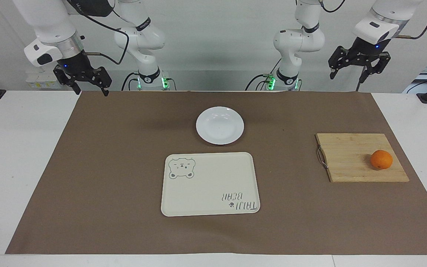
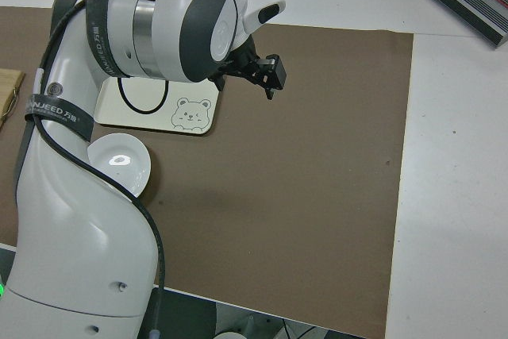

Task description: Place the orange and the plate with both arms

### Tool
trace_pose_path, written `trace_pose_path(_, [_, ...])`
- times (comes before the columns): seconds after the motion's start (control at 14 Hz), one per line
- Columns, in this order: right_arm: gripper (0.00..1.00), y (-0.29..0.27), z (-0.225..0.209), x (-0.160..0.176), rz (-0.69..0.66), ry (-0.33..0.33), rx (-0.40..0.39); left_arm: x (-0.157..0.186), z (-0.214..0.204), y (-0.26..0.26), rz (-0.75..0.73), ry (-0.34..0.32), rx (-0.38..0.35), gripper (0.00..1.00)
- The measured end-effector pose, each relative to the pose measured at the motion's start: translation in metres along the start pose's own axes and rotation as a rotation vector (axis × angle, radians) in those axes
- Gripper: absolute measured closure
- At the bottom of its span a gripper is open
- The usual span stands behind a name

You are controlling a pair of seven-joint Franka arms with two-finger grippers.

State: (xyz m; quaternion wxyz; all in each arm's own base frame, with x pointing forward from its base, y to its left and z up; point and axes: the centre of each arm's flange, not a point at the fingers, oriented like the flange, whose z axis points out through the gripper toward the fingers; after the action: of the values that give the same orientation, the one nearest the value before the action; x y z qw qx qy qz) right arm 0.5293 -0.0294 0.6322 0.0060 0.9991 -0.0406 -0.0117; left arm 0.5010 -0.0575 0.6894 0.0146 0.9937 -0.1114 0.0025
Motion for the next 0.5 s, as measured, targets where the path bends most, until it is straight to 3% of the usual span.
trace_pose_path(0.5, [0.0, 0.0, 0.0, 0.0, 0.0, 0.0, 0.0, 0.0, 0.0001, 0.0003, 0.002, 0.0, 0.0, 0.0])
